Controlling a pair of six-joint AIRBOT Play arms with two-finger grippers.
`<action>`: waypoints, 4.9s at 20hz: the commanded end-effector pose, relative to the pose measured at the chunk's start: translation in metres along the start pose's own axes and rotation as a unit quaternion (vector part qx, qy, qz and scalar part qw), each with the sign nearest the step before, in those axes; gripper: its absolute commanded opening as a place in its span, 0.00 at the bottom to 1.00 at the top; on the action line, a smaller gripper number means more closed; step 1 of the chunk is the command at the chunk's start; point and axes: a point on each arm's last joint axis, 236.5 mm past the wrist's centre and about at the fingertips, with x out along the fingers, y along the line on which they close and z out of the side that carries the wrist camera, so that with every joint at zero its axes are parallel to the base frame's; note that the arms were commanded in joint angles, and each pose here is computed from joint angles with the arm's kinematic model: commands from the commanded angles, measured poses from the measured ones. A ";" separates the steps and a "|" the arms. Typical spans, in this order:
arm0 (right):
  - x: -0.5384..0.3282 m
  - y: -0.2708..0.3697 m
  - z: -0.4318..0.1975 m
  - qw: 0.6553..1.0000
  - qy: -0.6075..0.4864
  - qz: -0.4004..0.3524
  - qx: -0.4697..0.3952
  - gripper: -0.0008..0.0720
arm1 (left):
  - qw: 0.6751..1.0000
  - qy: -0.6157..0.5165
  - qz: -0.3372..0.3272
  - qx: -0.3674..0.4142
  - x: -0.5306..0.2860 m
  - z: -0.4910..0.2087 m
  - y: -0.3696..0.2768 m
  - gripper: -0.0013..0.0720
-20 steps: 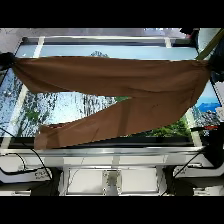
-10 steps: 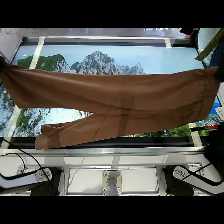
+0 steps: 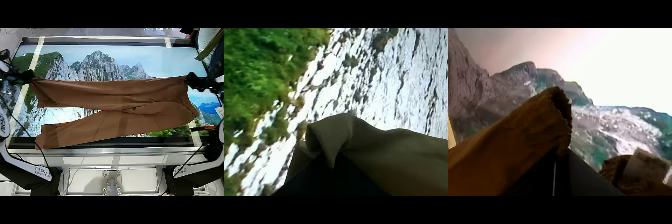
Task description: Fold the clothes and pants, and hang the long-sleeved shirts on hangers.
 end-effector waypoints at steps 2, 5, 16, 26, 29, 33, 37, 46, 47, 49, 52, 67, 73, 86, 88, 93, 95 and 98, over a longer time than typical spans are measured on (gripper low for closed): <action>0.041 -0.001 0.026 0.994 -0.092 -0.003 0.051 0.07 | 0.999 -0.042 -0.010 -0.031 0.028 0.014 -0.015 0.03; 0.037 0.002 0.046 0.984 -0.137 0.009 0.115 0.09 | 0.997 -0.047 -0.016 -0.055 0.027 0.017 -0.017 0.78; -0.118 0.006 0.057 0.999 -0.037 -0.007 -0.030 0.63 | 0.988 0.060 0.136 -0.040 -0.153 -0.041 0.079 0.97; -0.219 0.077 0.016 0.996 0.003 0.058 -0.065 0.63 | 0.968 0.216 -0.013 -0.130 -0.103 -0.257 0.078 0.97; -0.221 0.104 0.007 0.994 0.009 0.076 -0.081 0.63 | 0.962 0.220 -0.091 -0.132 -0.083 -0.259 0.058 0.97; -0.214 0.132 -0.008 0.990 0.027 0.097 -0.102 0.63 | 0.949 0.250 -0.168 -0.096 -0.066 -0.275 0.035 0.97; -0.213 0.137 -0.012 0.989 0.031 0.099 -0.102 0.63 | 0.949 0.254 -0.181 -0.056 -0.061 -0.282 0.036 0.97; -0.213 0.135 -0.012 0.990 0.032 0.096 -0.102 0.63 | 0.942 0.261 -0.205 -0.051 -0.066 -0.284 0.024 0.68; -0.213 0.135 -0.012 0.990 0.032 0.096 -0.102 0.63 | 0.940 0.265 -0.207 -0.049 -0.067 -0.285 0.022 0.46; -0.213 0.135 -0.012 0.990 0.032 0.096 -0.102 0.63 | 0.939 0.268 -0.210 -0.048 -0.068 -0.286 0.021 0.21; -0.213 0.135 -0.012 0.990 0.032 0.096 -0.102 0.63 | 0.941 0.263 -0.208 -0.045 -0.069 -0.282 0.022 0.03; -0.212 0.134 -0.010 0.991 0.029 0.091 -0.092 0.63 | 0.993 0.049 -0.070 -0.082 -0.061 -0.119 0.079 0.03; -0.233 0.078 -0.012 0.989 0.032 -0.031 -0.139 0.63 | 0.991 0.059 -0.092 -0.077 -0.083 -0.110 0.062 0.97; -0.229 0.000 -0.117 0.997 0.071 -0.005 -0.010 0.63 | 0.916 0.025 -0.039 -0.398 -0.068 -0.187 0.136 0.97; -0.229 0.006 -0.113 0.998 0.064 0.006 -0.006 0.63 | 0.925 -0.005 -0.034 -0.377 -0.062 -0.166 0.131 0.97; -0.229 0.006 -0.113 0.998 0.064 0.006 -0.013 0.63 | 0.959 0.031 -0.024 -0.281 -0.081 -0.132 0.130 0.97; -0.229 0.005 -0.112 0.998 0.060 0.005 -0.015 0.63 | 0.958 0.096 0.021 -0.268 -0.093 -0.138 0.149 0.97; -0.228 0.004 -0.106 0.999 0.048 0.002 -0.015 0.63 | 0.934 0.182 0.029 -0.306 -0.097 -0.142 0.149 0.95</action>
